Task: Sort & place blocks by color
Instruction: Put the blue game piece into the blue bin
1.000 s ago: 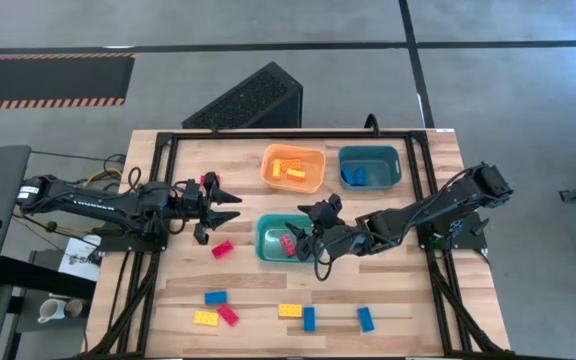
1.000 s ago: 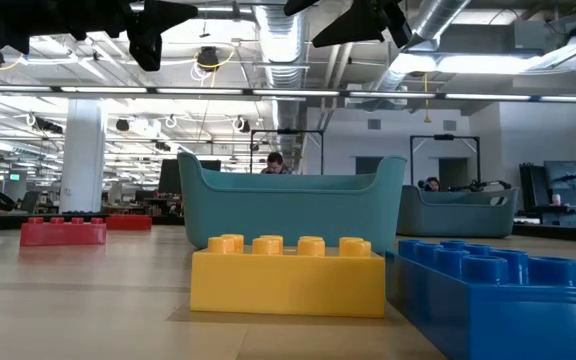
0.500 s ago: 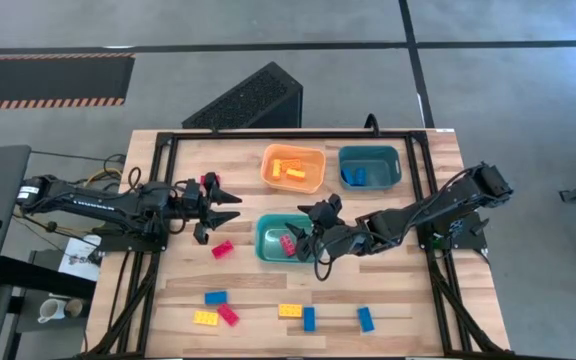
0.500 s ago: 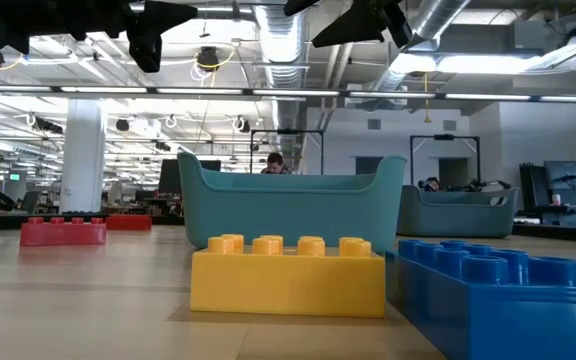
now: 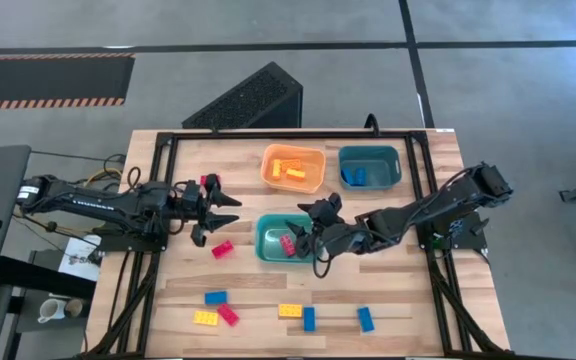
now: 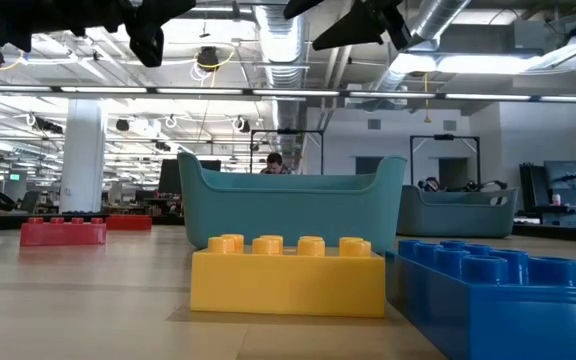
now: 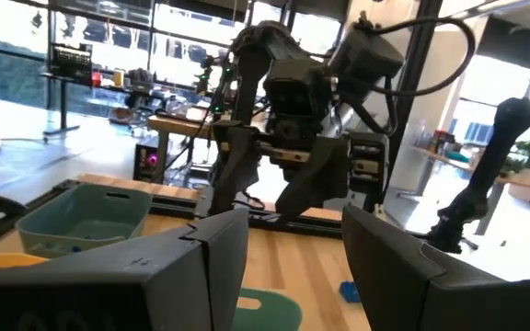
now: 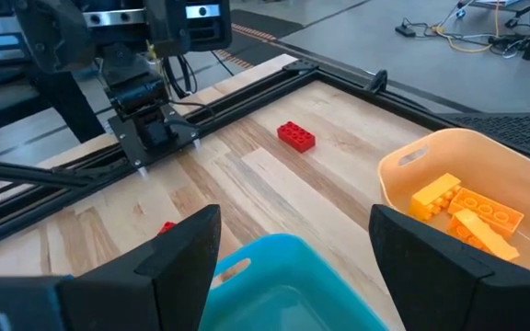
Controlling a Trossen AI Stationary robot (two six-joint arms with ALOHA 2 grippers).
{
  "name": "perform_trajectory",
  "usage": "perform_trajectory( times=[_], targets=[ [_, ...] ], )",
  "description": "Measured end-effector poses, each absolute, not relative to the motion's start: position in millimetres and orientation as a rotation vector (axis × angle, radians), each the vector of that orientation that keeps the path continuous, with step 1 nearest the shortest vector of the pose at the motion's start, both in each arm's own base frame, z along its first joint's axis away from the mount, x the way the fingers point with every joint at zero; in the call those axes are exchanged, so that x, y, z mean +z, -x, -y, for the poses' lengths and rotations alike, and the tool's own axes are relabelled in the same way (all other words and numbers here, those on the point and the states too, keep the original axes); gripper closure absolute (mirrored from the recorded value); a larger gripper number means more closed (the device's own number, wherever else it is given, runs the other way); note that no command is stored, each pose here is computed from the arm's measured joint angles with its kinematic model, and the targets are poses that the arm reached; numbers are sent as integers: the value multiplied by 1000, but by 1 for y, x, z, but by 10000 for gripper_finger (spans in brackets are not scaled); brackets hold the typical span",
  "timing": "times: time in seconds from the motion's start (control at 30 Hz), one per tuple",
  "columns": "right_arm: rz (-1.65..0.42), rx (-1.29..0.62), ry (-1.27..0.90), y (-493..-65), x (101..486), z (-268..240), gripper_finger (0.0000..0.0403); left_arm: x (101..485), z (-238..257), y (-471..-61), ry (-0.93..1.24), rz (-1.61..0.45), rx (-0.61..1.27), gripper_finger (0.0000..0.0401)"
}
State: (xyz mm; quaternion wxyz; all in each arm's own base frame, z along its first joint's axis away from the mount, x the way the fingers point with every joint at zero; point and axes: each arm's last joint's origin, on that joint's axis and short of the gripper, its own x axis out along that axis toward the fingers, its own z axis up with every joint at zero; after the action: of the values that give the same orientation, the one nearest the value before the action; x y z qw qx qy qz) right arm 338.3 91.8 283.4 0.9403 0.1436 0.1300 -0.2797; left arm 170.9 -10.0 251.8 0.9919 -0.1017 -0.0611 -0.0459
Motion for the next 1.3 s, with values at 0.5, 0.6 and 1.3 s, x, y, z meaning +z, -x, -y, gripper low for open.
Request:
perform_trajectory(
  times=[0.5,0.6,1.3],
  targets=[
    [-270,-569,-292,-338,283,-92,101,251,10,-171,202,120,-78,239],
    [-271,-570,-291,-338,283,-92,101,251,10,-171,202,120,-78,239],
    [-285,-575,-282,-337,282,-91,101,252,10,-171,224,127,-80,239]
  ],
)
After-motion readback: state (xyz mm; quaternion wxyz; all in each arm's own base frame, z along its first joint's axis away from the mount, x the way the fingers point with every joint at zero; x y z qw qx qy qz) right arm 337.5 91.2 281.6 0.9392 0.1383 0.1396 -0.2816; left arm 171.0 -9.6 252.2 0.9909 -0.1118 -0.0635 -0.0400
